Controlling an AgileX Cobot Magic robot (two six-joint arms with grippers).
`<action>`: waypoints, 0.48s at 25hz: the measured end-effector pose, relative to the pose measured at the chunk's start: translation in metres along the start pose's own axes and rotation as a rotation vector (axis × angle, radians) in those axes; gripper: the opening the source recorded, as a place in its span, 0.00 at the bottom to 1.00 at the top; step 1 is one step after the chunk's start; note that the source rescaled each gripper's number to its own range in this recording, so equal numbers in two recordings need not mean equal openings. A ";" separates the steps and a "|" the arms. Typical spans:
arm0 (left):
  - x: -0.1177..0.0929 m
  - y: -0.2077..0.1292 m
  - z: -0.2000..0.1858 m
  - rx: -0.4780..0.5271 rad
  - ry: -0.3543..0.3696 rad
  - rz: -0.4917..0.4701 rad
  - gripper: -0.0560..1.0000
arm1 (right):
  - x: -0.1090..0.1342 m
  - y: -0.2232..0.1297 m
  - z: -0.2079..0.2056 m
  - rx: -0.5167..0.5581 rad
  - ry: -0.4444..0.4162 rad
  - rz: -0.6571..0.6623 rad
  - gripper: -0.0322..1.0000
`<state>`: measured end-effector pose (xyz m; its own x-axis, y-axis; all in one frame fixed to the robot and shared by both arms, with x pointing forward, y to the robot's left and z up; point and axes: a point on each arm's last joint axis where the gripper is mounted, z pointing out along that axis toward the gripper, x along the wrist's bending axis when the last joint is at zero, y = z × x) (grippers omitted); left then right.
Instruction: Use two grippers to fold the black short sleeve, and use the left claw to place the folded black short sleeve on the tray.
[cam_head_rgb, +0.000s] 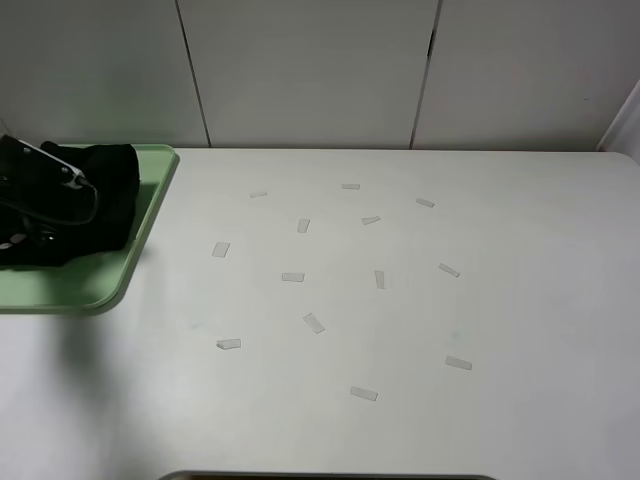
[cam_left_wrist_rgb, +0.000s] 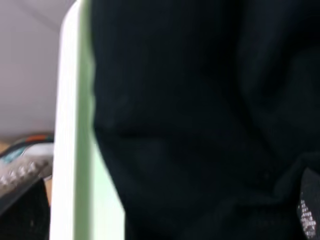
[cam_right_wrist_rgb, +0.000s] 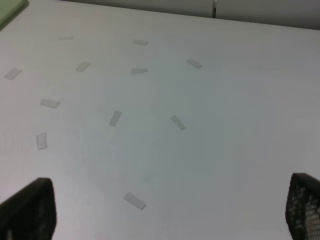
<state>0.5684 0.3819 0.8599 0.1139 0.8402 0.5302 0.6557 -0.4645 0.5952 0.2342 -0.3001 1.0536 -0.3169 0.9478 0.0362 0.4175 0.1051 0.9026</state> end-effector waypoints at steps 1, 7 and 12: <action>-0.002 0.001 0.000 -0.004 -0.009 0.012 1.00 | 0.000 0.000 0.000 0.000 0.000 0.000 1.00; -0.004 0.011 -0.008 -0.021 -0.038 0.039 1.00 | 0.000 0.000 0.000 0.000 0.000 0.000 1.00; 0.005 0.025 -0.026 -0.062 -0.039 0.053 1.00 | 0.000 0.000 0.000 0.000 0.000 0.000 1.00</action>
<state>0.5661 0.3670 0.8934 0.1764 0.8237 0.5388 0.6006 -0.5238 0.6041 0.2342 -0.3001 1.0536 -0.3169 0.9478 0.0362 0.4175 0.1051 0.9026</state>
